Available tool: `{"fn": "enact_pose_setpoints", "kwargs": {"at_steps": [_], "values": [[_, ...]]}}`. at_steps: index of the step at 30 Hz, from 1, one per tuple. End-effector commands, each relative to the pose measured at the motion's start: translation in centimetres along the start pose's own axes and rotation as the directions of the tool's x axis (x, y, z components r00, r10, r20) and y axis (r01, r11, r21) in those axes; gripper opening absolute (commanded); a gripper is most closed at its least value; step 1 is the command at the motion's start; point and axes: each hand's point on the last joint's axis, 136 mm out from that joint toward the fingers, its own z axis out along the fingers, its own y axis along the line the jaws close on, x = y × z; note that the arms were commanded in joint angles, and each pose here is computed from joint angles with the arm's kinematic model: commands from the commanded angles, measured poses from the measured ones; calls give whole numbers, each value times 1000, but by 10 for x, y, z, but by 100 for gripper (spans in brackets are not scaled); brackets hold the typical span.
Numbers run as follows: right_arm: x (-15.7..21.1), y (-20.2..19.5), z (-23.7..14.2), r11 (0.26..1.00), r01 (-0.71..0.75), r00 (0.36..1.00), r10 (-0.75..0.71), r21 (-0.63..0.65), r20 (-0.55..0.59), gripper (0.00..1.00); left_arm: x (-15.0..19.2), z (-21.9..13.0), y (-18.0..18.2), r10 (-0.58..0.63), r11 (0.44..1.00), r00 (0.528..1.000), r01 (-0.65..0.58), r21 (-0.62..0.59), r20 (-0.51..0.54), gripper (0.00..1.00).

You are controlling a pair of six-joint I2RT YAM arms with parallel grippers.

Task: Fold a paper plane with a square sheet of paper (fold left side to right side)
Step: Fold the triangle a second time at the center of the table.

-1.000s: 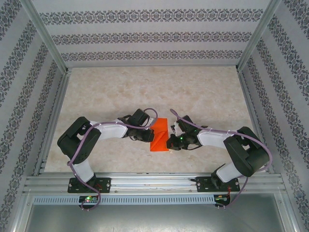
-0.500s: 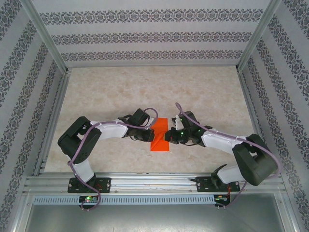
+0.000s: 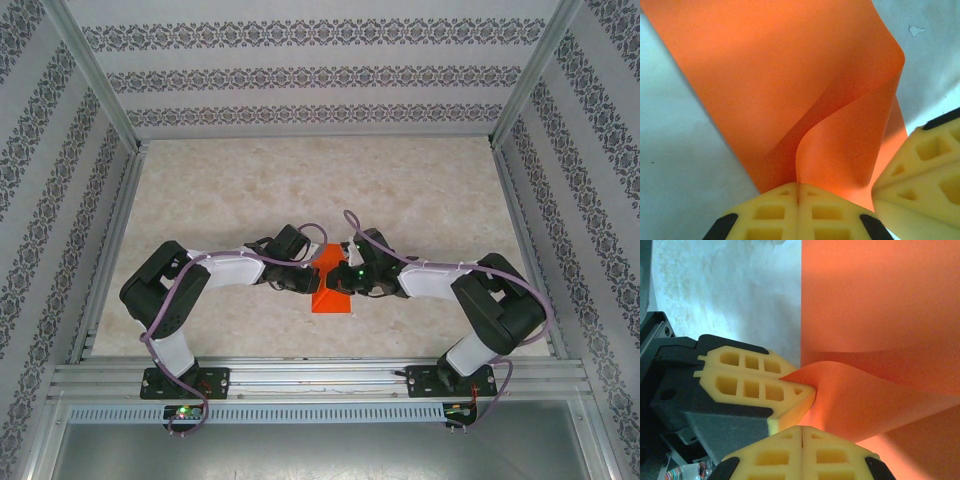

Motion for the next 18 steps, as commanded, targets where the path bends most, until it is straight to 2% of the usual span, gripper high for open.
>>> {"fn": "enact_pose_setpoints", "kwargs": {"at_steps": [1, 18], "values": [[-6, 6, 6, 1000, 20, 1000, -20, -4, 16, 0, 11, 6, 16, -4, 999, 999, 2, -44, -50, 0], [11, -37, 14, 991, -21, 999, 25, 133, -27, 0, 13, 7, 20, -4, 998, 998, 0, -66, -62, 0]]}}
